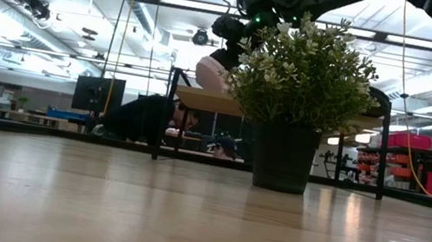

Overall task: Pick and place slides into the shelf
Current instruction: Put the pink slipper on the shelf

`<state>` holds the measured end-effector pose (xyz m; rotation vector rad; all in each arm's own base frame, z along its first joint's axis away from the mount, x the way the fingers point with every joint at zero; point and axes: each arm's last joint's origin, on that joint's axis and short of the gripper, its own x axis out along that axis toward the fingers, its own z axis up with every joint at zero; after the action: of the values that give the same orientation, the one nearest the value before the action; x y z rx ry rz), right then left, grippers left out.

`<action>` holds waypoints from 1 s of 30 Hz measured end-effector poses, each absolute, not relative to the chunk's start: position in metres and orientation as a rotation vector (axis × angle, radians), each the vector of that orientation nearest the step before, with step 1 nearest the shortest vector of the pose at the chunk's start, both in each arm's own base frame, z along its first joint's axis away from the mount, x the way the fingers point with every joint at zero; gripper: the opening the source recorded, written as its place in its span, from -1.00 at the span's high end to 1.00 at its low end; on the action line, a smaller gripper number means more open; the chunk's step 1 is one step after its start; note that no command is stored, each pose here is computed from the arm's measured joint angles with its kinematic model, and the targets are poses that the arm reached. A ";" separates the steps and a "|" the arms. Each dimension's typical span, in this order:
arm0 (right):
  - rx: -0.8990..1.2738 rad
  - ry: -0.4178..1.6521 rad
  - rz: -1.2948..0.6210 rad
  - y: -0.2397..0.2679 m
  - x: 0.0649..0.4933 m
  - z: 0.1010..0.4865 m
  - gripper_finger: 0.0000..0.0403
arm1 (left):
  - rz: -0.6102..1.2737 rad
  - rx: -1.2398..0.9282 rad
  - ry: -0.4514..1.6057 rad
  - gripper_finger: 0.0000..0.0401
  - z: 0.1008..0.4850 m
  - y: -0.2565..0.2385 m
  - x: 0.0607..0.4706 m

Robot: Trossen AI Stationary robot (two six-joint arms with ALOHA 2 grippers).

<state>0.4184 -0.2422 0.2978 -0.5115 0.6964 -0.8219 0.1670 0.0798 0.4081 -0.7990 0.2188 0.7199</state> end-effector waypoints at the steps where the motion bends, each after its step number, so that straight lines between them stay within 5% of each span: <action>1: -0.503 0.695 -0.821 -0.242 0.418 0.297 0.96 | 0.720 -0.799 0.219 -0.07 0.408 0.080 0.167; 30: -0.466 0.912 -0.692 -0.228 0.428 0.255 0.96 | 0.730 -0.795 0.222 -0.04 0.408 0.080 0.167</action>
<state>0.4279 -0.2280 0.2550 -0.4662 0.9120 -0.6924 0.1667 0.0799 0.4077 -0.7952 0.2219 0.7296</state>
